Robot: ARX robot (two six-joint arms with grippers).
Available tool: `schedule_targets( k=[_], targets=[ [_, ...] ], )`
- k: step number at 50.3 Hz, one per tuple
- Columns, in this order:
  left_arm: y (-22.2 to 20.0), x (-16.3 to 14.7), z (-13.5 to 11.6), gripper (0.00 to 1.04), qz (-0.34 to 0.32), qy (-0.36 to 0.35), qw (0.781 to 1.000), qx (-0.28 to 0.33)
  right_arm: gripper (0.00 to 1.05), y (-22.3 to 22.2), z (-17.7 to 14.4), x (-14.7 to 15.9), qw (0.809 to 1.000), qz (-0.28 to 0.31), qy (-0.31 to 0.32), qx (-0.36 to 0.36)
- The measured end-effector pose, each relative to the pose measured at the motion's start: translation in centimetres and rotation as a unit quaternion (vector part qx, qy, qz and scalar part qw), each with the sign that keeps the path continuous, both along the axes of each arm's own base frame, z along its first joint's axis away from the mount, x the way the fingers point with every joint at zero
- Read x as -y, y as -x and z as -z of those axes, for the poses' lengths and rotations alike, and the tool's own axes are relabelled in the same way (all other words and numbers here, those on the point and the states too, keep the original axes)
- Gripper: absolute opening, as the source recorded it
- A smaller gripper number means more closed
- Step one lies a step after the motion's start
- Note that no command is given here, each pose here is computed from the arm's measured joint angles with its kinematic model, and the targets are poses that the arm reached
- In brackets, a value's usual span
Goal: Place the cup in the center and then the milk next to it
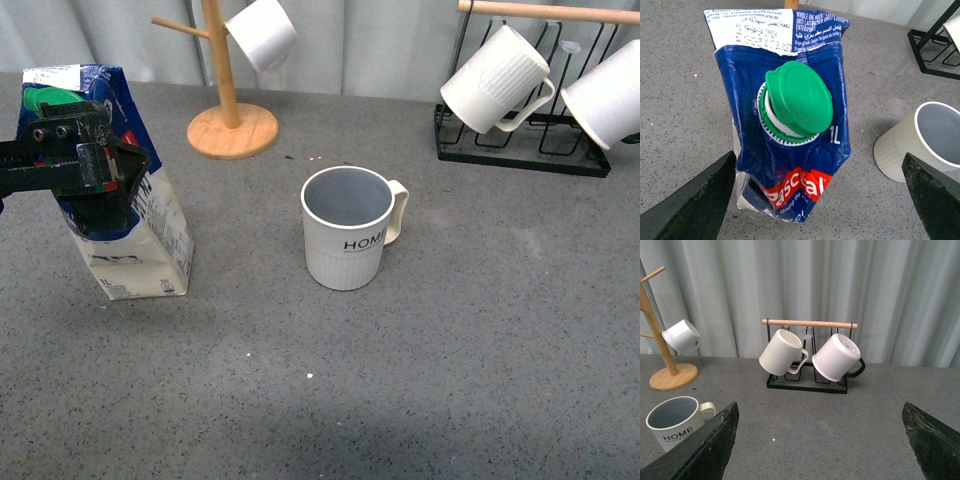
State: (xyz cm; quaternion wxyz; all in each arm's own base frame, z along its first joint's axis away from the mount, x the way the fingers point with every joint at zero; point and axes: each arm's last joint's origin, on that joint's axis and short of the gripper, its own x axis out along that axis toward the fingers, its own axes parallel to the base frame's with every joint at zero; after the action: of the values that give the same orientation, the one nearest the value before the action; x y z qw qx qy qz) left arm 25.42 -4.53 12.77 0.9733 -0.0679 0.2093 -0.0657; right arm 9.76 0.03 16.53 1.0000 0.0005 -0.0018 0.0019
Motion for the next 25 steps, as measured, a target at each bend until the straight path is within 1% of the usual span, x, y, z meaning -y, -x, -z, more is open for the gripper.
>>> schedule_targets(
  k=[9,11,16,17,21,22,25],
  targets=[
    [-1.0,-0.2,-0.1,0.98,-0.012,0.002,1.000,0.003,0.95,0.0,0.0,0.0,1.000,0.000,0.000,0.000],
    [-1.0,-0.2,-0.1,0.95,-0.012,0.002,1.000,0.003,0.95,0.0,0.0,0.0,1.000,0.000,0.000,0.000],
    [-1.0,-0.1,-0.1,0.79,-0.011,0.003,1.000,0.002,0.95,0.0,0.0,0.0,1.000,0.000,0.000,0.000],
    [-1.0,-0.1,-0.1,0.77,-0.011,0.003,1.000,0.002,0.95,0.0,0.0,0.0,1.000,0.000,0.000,0.000],
    [-1.1,-0.1,0.0,0.63,-0.012,0.003,1.000,0.001,0.95,0.0,0.0,0.0,1.000,0.000,0.000,0.000],
    [-1.1,-0.1,-0.1,0.61,-0.013,0.003,1.000,0.001,0.95,0.0,0.0,0.0,1.000,0.000,0.000,0.000],
    [-1.2,-0.1,0.0,0.47,-0.015,0.002,1.000,0.002,0.95,0.0,0.0,0.0,1.000,0.000,0.000,0.000]
  ],
)
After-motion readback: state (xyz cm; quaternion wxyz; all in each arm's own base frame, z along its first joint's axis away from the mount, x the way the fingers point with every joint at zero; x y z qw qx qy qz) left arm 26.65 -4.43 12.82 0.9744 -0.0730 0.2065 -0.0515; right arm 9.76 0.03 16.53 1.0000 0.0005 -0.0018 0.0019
